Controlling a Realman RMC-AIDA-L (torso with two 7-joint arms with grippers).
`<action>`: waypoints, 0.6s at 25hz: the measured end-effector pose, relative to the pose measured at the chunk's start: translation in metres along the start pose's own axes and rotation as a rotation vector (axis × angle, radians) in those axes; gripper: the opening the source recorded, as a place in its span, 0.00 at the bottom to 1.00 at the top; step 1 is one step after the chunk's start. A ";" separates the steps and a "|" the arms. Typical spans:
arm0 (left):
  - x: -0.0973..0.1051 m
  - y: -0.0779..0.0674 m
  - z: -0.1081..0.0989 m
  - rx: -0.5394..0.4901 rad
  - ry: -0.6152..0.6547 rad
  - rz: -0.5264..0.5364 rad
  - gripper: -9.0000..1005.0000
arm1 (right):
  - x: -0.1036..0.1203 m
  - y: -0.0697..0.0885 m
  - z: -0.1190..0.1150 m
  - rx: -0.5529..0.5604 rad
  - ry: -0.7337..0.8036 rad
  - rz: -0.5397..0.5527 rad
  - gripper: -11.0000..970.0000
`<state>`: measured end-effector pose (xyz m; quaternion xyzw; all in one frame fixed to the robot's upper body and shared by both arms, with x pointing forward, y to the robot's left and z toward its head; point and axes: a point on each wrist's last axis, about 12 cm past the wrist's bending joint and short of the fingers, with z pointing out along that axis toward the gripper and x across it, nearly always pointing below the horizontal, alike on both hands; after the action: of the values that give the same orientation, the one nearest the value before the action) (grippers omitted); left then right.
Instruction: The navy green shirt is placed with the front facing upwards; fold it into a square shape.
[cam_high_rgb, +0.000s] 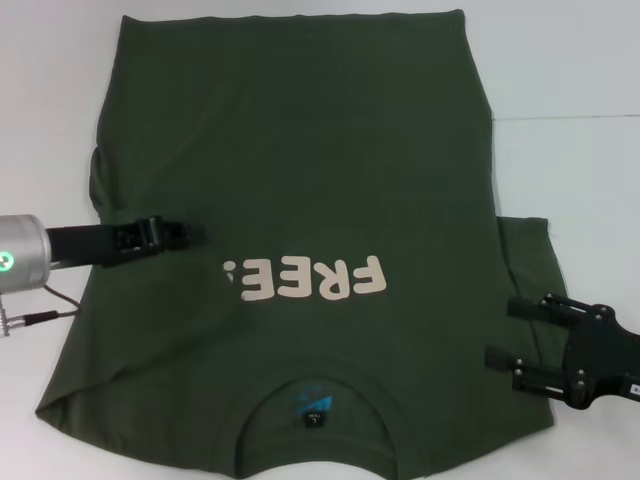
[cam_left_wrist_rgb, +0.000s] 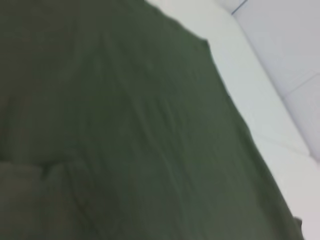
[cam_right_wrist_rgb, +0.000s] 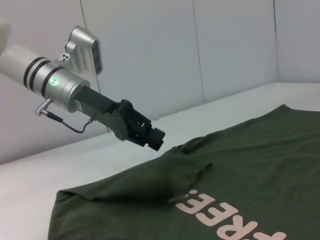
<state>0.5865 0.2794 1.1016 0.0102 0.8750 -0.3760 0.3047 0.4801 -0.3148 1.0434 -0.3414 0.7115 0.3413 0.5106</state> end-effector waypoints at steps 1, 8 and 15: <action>0.000 0.002 -0.002 0.005 -0.015 0.006 0.19 | 0.000 0.000 0.000 -0.001 0.000 0.000 0.80; 0.003 0.008 -0.022 0.047 -0.065 0.099 0.35 | -0.001 0.001 0.001 -0.006 -0.008 0.016 0.80; 0.023 -0.012 -0.044 0.202 -0.087 0.494 0.66 | -0.027 -0.010 -0.002 -0.043 -0.033 0.199 0.80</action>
<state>0.5421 0.2950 1.1201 0.2376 0.7902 -0.3756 0.4221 0.4943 -0.3181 1.0679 -0.2744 0.7259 0.4111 0.4784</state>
